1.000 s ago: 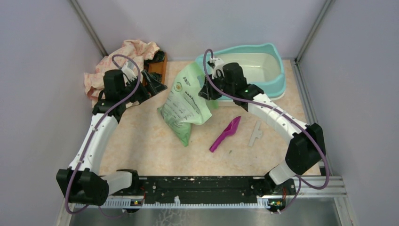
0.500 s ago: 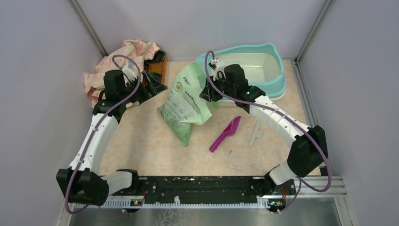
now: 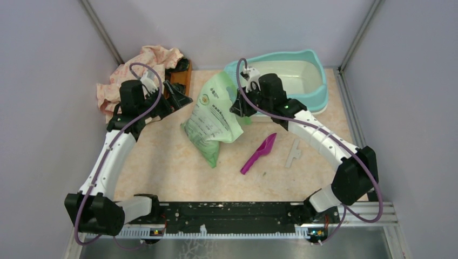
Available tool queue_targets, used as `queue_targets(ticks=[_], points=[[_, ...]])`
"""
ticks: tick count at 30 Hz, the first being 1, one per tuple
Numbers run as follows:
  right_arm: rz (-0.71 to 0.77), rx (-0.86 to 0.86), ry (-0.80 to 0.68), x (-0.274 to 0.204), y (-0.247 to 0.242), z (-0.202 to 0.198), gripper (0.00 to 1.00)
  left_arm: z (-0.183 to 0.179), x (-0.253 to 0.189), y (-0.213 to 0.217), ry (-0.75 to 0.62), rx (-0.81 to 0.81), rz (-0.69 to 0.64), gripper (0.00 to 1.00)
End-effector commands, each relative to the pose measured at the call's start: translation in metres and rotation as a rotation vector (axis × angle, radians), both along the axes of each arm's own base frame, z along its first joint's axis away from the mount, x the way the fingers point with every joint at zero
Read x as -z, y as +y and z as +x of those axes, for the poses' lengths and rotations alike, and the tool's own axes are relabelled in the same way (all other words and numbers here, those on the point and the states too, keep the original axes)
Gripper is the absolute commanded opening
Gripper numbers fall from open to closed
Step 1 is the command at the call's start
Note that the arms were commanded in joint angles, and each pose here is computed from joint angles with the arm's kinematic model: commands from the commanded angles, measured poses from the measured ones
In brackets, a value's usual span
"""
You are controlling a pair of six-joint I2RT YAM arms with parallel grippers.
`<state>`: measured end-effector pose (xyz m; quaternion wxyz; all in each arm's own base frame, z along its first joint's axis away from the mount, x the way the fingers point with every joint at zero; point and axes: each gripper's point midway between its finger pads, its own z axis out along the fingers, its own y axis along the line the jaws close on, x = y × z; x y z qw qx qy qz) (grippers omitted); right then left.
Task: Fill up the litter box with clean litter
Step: Open the cat litter bag at the center of the board.
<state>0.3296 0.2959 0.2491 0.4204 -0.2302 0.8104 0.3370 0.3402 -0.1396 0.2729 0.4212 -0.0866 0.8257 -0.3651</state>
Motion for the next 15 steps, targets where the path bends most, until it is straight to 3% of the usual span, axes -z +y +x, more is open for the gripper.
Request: queue_targets(ticks=[1, 15], points=[[0.034, -0.011, -0.059, -0.0193, -0.0002, 0.0032, 0.31, 0.0035, -0.0021, -0.0022, -0.022, 0.003, 0.005, 0.99], [0.045, -0.03, -0.056, -0.0199, 0.0031, 0.0019, 0.31, 0.005, -0.0011, -0.002, -0.02, 0.003, 0.009, 0.99]])
